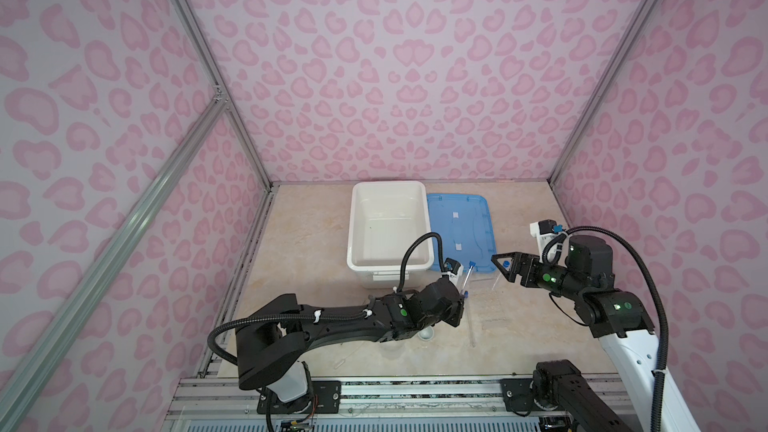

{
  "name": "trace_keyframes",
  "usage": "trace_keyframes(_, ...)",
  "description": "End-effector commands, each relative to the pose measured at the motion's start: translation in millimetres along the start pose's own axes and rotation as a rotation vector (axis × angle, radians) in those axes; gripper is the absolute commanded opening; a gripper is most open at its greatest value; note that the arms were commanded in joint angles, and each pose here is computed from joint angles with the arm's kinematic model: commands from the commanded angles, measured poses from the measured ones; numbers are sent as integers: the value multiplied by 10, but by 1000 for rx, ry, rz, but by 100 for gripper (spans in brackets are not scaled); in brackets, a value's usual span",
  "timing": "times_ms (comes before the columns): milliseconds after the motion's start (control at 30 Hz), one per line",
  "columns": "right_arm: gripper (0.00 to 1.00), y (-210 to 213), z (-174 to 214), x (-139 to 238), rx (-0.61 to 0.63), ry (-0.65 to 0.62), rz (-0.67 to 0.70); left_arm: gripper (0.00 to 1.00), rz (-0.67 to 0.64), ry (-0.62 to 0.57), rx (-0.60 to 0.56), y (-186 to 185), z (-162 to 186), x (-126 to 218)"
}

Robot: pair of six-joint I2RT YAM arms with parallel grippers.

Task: Organize the chemistry lab equipment
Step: 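Grasp the second blue-capped tube with the left gripper and lift it upright, then grasp the tube's blue cap with the right gripper while the left gripper opens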

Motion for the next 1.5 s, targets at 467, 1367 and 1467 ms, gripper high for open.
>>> trace_keyframes(467,63,271,206,-469,42,137,-65,10,53,-193,-21,-182,-296,242)
trace_keyframes(1367,17,241,259,-534,14,145,-92,17,53,-189,-35,-208,-306,242)
trace_keyframes(1467,17,224,248,-517,28,130,-79,41,50,-182,-34,-204,-293,232)
Point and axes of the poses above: each gripper's point midway between its finger pads, its own x axis back along the fingers, its own y axis along the line the jaws close on, z = x × y, the point moved 3 cm from there along x, back along the fingers, and after that the axes turned 12 degrees about -x, right-handed, at the moved point
